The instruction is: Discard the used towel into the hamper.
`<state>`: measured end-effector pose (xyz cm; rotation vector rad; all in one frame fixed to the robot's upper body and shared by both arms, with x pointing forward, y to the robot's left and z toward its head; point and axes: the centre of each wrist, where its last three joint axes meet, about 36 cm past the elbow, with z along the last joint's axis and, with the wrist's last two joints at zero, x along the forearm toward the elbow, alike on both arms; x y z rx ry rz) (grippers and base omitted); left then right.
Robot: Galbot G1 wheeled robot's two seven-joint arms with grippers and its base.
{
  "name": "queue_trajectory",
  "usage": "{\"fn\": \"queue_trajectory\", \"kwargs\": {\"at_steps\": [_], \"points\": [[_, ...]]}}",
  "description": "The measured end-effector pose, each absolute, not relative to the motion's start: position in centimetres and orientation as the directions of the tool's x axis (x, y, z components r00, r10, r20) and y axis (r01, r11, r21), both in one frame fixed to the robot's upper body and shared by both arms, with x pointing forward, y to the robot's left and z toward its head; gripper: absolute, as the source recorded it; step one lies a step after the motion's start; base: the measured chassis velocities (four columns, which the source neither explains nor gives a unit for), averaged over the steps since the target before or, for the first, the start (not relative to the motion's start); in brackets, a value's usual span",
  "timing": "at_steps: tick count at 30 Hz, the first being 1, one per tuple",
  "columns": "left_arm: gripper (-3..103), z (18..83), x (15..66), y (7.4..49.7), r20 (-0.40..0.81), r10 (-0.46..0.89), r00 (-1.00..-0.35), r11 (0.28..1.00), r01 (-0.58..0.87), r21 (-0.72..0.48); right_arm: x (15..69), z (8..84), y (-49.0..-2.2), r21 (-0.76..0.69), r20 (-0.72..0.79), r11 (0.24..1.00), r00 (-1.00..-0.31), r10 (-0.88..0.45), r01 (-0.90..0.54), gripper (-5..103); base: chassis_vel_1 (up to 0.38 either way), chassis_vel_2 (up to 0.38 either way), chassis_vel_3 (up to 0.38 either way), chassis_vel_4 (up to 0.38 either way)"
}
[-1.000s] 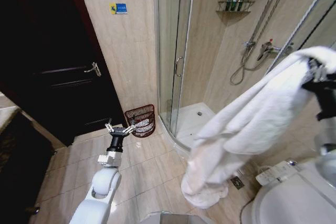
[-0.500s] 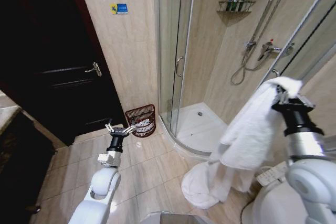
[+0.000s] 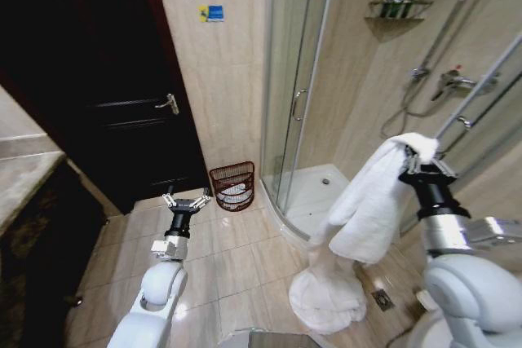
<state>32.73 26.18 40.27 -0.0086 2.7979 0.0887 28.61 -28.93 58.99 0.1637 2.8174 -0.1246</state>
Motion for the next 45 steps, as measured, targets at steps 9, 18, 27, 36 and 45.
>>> {"fn": "queue_trajectory", "kwargs": {"at_steps": [9,18,27,36,45], "points": [[100,40.4,32.4,25.7,-0.337,0.009,-0.942,0.998,-0.012,0.061,28.5,58.5,-28.5,-0.086,-0.321,0.988,-0.942,0.093,0.127,3,0.038,0.022,-0.025,-0.049],[100,40.7,32.3,25.5,-0.340,0.012,-0.940,0.998,-0.009,0.061,28.4,58.2,-28.3,-0.090,-0.324,0.989,-0.942,0.085,0.120,3,0.159,0.138,-0.140,-0.137],[100,40.8,32.1,25.0,-0.316,0.019,-0.949,0.998,0.000,0.060,28.1,57.5,-27.9,-0.077,-0.331,0.991,-0.940,0.077,0.109,3,0.135,0.160,-0.155,-0.135],[100,40.9,31.9,24.9,-0.294,0.025,-0.956,0.998,0.007,0.062,27.8,57.0,-27.6,-0.062,-0.332,0.993,-0.940,0.072,0.098,3,0.007,0.011,-0.014,-0.008],[100,40.8,31.8,25.2,-0.293,0.020,-0.956,0.998,0.001,0.065,27.6,56.7,-27.6,-0.102,-0.331,0.990,-0.942,0.061,0.100,3,0.028,0.031,0.048,0.037]]}}
